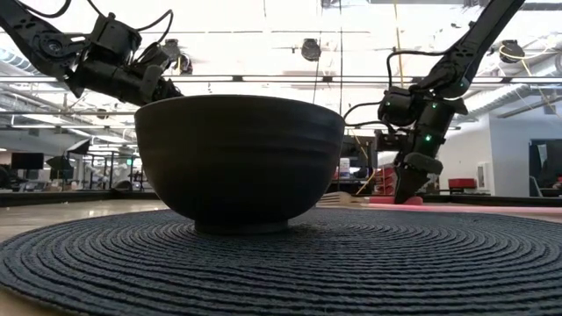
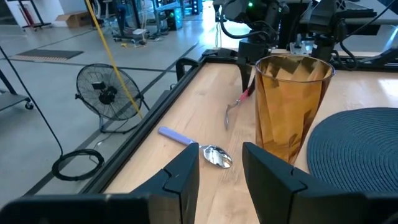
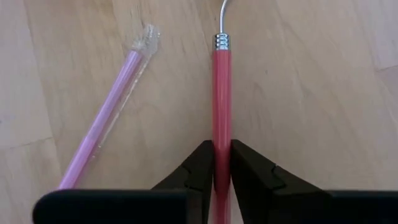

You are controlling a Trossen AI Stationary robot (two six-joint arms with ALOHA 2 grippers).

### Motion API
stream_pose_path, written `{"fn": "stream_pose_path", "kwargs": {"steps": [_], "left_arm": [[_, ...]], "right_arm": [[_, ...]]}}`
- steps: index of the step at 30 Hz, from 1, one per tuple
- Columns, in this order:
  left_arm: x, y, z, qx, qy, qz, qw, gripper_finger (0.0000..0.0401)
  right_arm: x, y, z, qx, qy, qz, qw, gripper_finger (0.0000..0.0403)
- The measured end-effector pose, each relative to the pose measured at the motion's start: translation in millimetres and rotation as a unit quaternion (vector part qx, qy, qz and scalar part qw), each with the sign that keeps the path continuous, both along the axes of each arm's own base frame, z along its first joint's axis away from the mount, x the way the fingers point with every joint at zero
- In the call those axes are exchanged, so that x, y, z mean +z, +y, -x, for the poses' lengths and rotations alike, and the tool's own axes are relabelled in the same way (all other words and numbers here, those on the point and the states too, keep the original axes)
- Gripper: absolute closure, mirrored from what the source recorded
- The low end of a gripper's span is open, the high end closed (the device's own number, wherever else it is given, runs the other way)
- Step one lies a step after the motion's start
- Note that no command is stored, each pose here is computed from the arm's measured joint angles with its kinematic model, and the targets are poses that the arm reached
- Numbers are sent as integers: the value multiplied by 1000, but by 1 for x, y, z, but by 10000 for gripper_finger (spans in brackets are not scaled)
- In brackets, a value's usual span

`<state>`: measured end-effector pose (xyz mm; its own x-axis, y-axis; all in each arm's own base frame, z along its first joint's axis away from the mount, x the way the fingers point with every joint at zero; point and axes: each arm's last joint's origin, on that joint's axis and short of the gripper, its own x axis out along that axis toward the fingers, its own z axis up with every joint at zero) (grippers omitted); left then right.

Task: Pick & Place Utensil
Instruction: Put the pink fork into the black bowl

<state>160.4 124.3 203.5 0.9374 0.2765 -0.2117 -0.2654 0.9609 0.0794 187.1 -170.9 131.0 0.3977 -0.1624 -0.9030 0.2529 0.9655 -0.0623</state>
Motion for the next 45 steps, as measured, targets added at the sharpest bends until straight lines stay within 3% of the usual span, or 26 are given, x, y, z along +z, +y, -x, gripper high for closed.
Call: {"fn": "stream_pose_path", "kwargs": {"steps": [8,14,26,45], "left_arm": [[0,-4,-3,-13,1,-1,1000,272],[0,-4,-3,-13,1,-1,1000,272],[0,-4,-3,-13,0,-1,1000,272],[2,-7,-6,-20,-11,-4,1000,272]], "right_arm": [[-2,2,4,-2,29,9,1000,380],[-3,2,4,-2,35,9,999,380],[15,14,8,-10,72,70,995,380],[72,53,4,1,-9,186,982,380]]}}
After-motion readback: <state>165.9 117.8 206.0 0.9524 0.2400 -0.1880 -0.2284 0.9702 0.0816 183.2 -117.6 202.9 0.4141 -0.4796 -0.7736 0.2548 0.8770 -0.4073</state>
